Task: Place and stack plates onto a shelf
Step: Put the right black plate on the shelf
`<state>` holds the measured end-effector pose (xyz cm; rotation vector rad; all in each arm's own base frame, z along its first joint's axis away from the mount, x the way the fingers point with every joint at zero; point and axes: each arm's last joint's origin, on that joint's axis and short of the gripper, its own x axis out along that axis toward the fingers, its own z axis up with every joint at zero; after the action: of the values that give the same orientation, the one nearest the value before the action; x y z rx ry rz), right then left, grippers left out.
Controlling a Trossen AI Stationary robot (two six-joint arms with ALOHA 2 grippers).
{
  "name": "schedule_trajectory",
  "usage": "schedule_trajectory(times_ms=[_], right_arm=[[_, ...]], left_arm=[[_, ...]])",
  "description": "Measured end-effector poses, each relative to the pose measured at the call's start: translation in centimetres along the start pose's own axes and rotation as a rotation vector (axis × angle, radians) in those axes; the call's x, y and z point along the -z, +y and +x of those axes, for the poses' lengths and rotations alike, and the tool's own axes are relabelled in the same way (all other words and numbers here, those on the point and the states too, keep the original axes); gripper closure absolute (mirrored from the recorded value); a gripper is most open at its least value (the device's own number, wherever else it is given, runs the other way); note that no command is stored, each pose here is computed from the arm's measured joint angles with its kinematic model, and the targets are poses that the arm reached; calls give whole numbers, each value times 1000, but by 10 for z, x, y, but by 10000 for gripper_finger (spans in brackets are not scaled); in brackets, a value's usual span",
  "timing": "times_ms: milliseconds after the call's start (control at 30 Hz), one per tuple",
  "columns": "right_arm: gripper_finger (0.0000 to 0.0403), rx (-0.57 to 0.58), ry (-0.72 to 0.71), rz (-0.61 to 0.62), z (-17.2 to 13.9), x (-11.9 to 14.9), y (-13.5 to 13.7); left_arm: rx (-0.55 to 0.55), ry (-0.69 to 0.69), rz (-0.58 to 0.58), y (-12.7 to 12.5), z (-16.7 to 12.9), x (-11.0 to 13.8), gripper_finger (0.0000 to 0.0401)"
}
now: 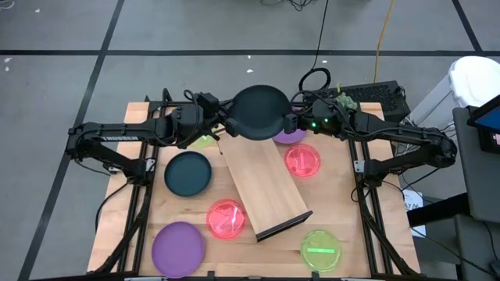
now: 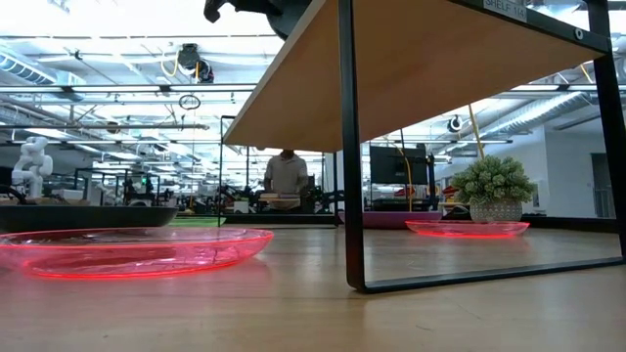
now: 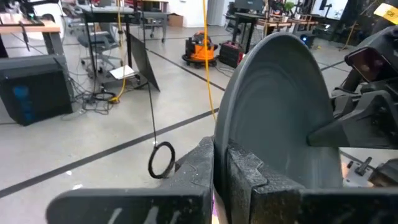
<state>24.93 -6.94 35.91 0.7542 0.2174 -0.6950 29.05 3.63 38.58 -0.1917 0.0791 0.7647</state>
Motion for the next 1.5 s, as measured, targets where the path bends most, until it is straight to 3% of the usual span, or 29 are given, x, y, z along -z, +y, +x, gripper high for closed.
schedule_trajectory(times_ms=[367,600,967,1167,1500], right_arm=[[227,-89,85,81,-5,-5,-3],[174,-81,121,108,-5,-5,-7],[154,-8,173,103,-5,-8,-23],[154,-107,198,117,-3,-18,-25],[145,-323,198,183,-2,-36,-22]], left_arm=[[-4,54,-45,3,1,5,389],[-15,73,-77,7,3,7,389],[-59,117,-260,8,2,13,389],[-96,159,-369,10,1,19,389],[-124,181,-407,3,14,32,391]])
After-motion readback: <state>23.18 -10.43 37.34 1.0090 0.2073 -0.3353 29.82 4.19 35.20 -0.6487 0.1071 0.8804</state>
